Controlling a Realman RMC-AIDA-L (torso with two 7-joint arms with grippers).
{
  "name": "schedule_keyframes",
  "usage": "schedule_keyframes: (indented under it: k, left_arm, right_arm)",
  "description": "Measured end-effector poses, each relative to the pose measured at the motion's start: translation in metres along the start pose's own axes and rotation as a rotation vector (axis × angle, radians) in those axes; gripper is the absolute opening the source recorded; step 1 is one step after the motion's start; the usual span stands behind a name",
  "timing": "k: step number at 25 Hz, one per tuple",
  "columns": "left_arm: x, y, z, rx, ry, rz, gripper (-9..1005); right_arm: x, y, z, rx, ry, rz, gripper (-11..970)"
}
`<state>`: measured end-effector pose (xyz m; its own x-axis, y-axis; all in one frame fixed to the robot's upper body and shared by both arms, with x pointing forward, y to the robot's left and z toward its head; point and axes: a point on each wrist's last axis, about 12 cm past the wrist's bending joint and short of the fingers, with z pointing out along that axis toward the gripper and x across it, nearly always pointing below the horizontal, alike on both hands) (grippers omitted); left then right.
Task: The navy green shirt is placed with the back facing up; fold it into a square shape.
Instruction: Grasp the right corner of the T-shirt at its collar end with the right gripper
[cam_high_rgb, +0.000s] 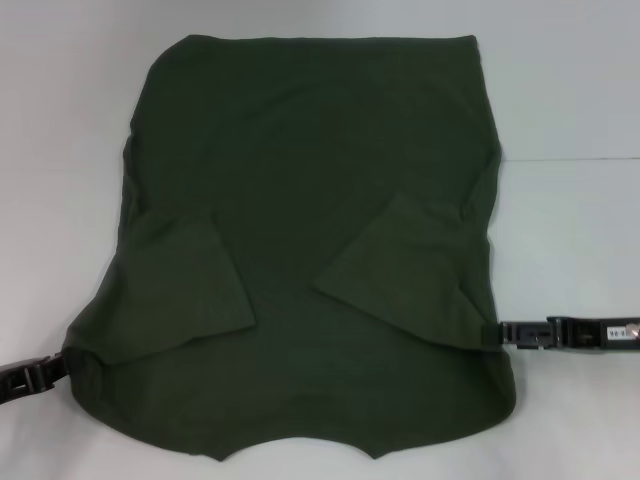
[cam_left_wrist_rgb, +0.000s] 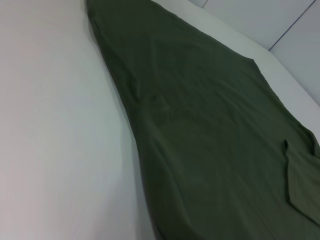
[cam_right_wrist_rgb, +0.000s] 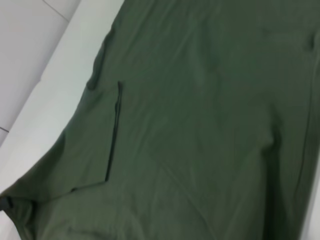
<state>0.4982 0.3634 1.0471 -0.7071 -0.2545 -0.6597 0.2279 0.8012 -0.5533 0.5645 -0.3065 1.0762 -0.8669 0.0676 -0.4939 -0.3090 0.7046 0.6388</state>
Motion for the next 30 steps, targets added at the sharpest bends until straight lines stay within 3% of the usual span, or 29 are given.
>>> schedule_keyframes:
  k: [17, 22, 25, 30]
  left_arm:
    - [-0.001, 0.0, 0.0, 0.0, -0.002, 0.001, 29]
    - [0.0, 0.0, -0.001, 0.001, -0.014, -0.002, 29]
    - [-0.001, 0.001, -0.002, 0.001, -0.017, 0.0, 29]
    - [-0.001, 0.001, -0.002, 0.0, -0.017, 0.001, 28]
  right_arm:
    - [0.007, -0.002, 0.004, 0.018, 0.052, -0.015, 865]
    - [0.009, -0.001, 0.01, 0.038, 0.06, -0.022, 639]
    - [0.008, 0.0, 0.014, 0.04, 0.056, -0.023, 387]
    - [0.008, 0.002, 0.017, 0.035, 0.056, -0.027, 148]
